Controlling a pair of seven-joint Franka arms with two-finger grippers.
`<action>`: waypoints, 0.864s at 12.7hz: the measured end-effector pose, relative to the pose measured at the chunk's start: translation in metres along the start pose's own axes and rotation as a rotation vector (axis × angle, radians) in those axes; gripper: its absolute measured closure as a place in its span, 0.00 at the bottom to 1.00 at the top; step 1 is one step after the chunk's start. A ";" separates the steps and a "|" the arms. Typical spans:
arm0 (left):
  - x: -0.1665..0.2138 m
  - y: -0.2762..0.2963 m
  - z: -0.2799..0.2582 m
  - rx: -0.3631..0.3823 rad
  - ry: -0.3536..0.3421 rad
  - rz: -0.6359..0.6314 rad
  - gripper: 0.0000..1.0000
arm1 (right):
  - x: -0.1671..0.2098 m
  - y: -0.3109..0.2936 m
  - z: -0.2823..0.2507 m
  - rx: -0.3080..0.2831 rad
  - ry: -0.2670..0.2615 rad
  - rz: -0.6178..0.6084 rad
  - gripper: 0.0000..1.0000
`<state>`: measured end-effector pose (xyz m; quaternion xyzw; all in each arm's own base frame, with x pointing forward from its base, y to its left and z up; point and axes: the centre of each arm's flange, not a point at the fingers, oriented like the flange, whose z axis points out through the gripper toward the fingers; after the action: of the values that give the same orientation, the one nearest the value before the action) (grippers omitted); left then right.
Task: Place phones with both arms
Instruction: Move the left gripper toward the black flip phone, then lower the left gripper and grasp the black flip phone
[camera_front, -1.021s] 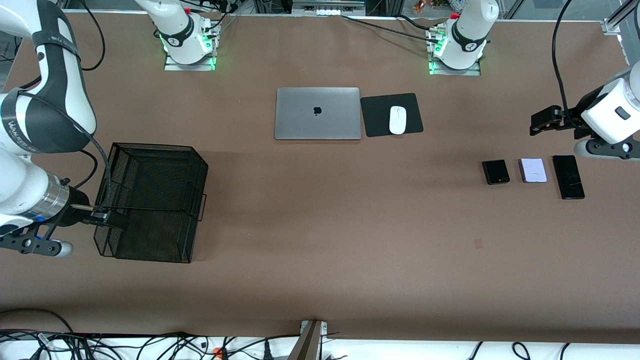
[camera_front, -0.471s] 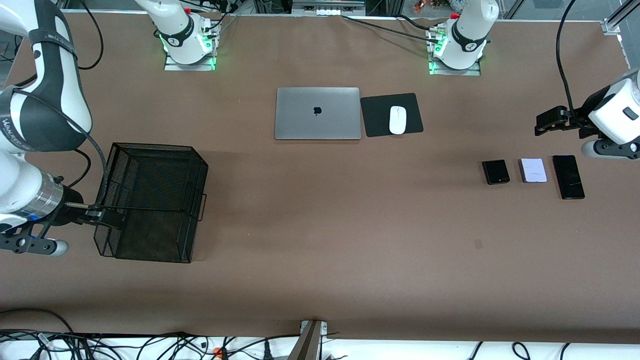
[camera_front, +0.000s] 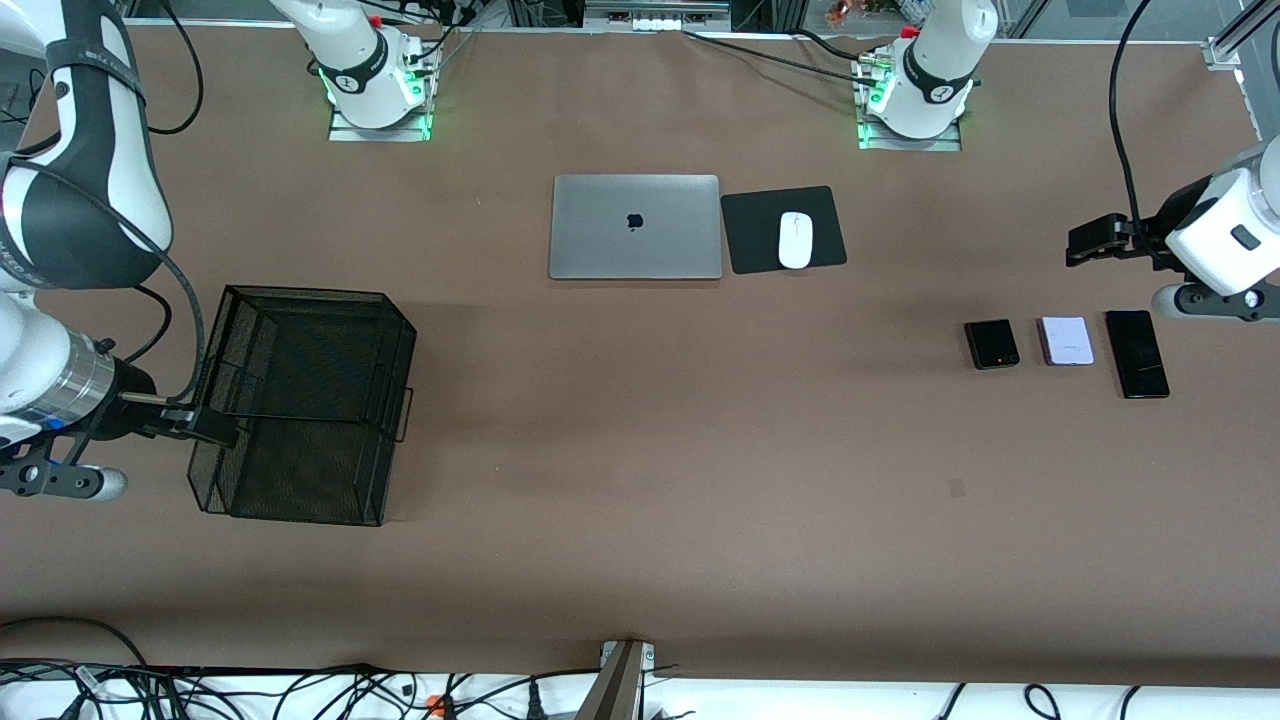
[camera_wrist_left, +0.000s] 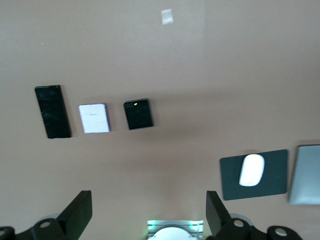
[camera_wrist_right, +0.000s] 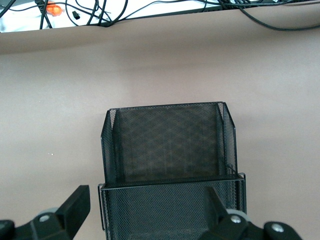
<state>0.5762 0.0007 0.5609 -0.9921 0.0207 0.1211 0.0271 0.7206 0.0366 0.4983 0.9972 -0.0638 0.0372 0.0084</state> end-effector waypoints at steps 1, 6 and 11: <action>0.004 -0.003 0.013 0.014 -0.006 0.009 0.00 | -0.001 -0.001 0.003 0.004 -0.008 0.000 0.00; 0.031 -0.032 0.106 0.025 0.034 0.037 0.00 | -0.005 -0.003 0.021 0.015 -0.048 0.003 0.00; 0.038 -0.050 0.214 0.021 0.142 0.025 0.00 | -0.005 -0.001 0.021 0.014 -0.049 0.005 0.00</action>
<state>0.5639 0.0623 0.3468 -0.9975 0.0362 0.0507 0.0345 0.7173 0.0381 0.4765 0.9977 -0.0663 0.0134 -0.0005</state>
